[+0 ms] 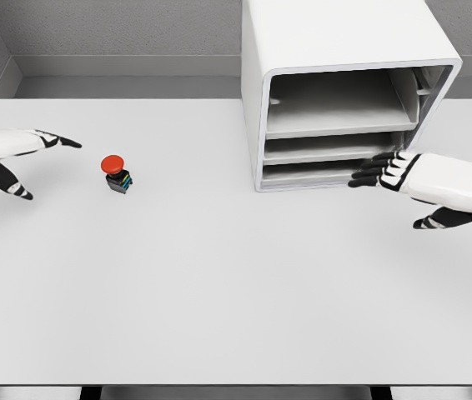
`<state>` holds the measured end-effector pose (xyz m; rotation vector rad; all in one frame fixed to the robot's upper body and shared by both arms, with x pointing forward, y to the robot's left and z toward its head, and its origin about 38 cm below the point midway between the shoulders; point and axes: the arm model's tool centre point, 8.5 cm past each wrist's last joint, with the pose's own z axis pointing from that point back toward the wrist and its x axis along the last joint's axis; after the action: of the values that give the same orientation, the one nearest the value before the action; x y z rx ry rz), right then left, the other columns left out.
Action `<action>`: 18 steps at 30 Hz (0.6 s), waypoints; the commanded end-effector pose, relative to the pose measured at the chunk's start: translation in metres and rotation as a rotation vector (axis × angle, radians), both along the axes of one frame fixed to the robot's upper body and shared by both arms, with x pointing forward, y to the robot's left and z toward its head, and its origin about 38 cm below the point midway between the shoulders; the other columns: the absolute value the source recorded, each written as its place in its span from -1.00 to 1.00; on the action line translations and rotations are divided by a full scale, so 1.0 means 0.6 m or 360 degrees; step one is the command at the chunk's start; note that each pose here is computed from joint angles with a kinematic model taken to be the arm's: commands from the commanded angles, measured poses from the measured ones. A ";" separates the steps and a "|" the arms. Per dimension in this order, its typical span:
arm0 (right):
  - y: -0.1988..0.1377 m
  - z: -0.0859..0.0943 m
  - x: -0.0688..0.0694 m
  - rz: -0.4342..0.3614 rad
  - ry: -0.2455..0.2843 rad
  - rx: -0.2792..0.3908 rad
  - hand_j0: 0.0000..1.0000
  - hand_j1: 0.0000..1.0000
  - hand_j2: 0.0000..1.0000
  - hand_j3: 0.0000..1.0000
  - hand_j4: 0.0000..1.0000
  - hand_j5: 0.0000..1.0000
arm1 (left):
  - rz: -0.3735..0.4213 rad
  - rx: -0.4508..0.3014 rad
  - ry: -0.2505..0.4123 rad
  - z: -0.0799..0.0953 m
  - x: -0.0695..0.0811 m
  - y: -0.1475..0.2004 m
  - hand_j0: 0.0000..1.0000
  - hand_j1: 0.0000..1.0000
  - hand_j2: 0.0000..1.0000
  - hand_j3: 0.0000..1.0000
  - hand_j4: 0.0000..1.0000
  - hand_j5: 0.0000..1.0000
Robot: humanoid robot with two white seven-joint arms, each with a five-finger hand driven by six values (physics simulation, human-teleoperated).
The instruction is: Slide open multi-storey tabletop storage cabinets and put open load switch and slide close multi-storey tabletop storage cabinets
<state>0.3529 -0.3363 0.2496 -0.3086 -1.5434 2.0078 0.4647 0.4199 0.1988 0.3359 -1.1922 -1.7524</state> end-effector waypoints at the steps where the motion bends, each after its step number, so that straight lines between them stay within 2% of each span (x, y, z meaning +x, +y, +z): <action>1: 0.012 -0.016 -0.003 0.0029 0.0047 0.0012 1.00 1.00 1.00 1.00 1.00 1.00 | 0.0002 -0.0008 0.0009 -0.004 0.001 -0.002 1.00 1.00 1.00 1.00 1.00 1.00; 6: 0.012 -0.004 0.003 0.0026 0.0014 0.0015 1.00 1.00 1.00 1.00 1.00 1.00 | 0.0002 -0.0008 0.0010 -0.004 0.001 -0.003 1.00 1.00 1.00 1.00 1.00 1.00; 8: 0.021 0.022 0.018 0.0037 -0.0069 0.0047 1.00 1.00 1.00 1.00 1.00 1.00 | 0.0002 -0.0008 0.0010 -0.004 0.001 -0.003 1.00 1.00 1.00 1.00 1.00 1.00; 10: 0.027 0.039 0.036 -0.0006 -0.0104 0.0083 1.00 1.00 1.00 1.00 1.00 1.00 | 0.0002 -0.0008 0.0010 -0.004 0.001 -0.003 1.00 1.00 1.00 1.00 1.00 1.00; 12: 0.030 0.035 0.080 -0.0233 -0.0073 0.0020 1.00 1.00 1.00 1.00 1.00 1.00 | 0.0002 -0.0008 0.0010 -0.004 0.001 -0.003 1.00 1.00 1.00 1.00 1.00 1.00; 13: 0.042 0.027 0.100 -0.0257 -0.0041 0.0002 1.00 1.00 1.00 1.00 1.00 1.00 | 0.0002 -0.0008 0.0010 -0.004 0.001 -0.003 1.00 1.00 1.00 1.00 1.00 1.00; 14: 0.044 0.021 0.109 -0.0269 -0.0025 0.0003 1.00 1.00 1.00 1.00 1.00 1.00 | -0.0012 -0.0013 0.0017 -0.009 0.003 -0.010 1.00 1.00 1.00 1.00 1.00 1.00; 16: 0.049 0.017 0.120 -0.0279 -0.0011 0.0008 1.00 1.00 1.00 1.00 1.00 1.00 | -0.0125 0.0012 0.0057 -0.024 0.014 -0.060 1.00 1.00 1.00 1.00 1.00 1.00; 18: 0.061 0.007 0.134 -0.0270 0.0021 0.0009 1.00 1.00 1.00 1.00 1.00 1.00 | -0.0207 -0.0002 0.0044 -0.020 0.029 -0.103 1.00 1.00 1.00 1.00 1.00 1.00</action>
<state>0.4263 -0.3001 0.2823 -0.4235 -1.5613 1.8824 0.4840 0.3783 0.2072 0.3047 -1.2299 -1.8337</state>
